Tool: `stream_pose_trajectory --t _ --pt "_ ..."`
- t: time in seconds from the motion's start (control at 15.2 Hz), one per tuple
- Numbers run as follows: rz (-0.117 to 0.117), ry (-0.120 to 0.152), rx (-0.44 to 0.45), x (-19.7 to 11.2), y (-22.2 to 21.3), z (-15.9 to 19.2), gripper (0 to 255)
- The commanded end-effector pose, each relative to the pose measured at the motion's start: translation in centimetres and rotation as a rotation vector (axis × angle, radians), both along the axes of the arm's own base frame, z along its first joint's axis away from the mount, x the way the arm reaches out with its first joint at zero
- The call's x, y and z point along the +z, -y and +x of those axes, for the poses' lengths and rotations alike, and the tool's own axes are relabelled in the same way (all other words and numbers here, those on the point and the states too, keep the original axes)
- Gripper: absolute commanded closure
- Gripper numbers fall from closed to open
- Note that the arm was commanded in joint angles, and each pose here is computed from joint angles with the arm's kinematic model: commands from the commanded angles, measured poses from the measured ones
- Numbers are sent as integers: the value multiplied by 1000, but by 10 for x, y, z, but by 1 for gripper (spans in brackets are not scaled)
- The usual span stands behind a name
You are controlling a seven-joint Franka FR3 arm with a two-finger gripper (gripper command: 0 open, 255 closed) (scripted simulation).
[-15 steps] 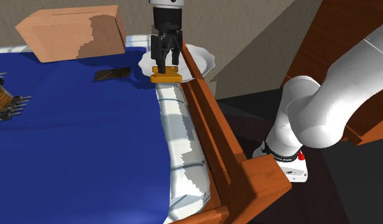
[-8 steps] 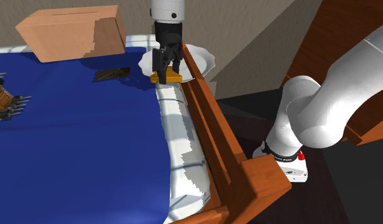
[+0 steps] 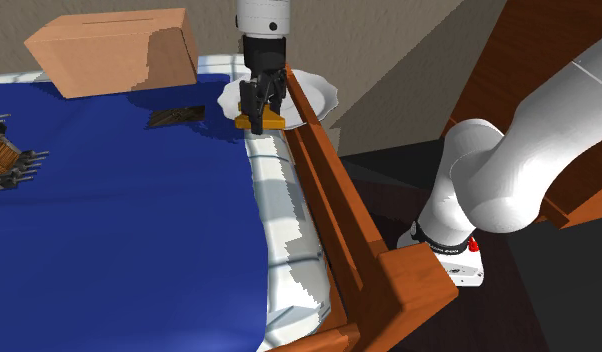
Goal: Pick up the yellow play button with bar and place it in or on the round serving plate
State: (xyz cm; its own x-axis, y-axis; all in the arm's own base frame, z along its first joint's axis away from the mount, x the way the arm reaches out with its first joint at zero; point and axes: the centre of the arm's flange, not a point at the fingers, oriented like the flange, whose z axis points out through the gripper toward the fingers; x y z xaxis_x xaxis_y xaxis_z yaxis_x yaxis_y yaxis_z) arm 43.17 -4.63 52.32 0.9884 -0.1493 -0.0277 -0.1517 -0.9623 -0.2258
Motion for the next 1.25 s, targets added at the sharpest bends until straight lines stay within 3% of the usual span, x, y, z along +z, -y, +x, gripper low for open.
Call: stream_pose_trajectory --t 0.0,0.46,1.19 --pt "0 0 0 0 0 0 255" --pt "0 0 0 0 0 0 255" --pt "0 0 0 58 0 0 255"
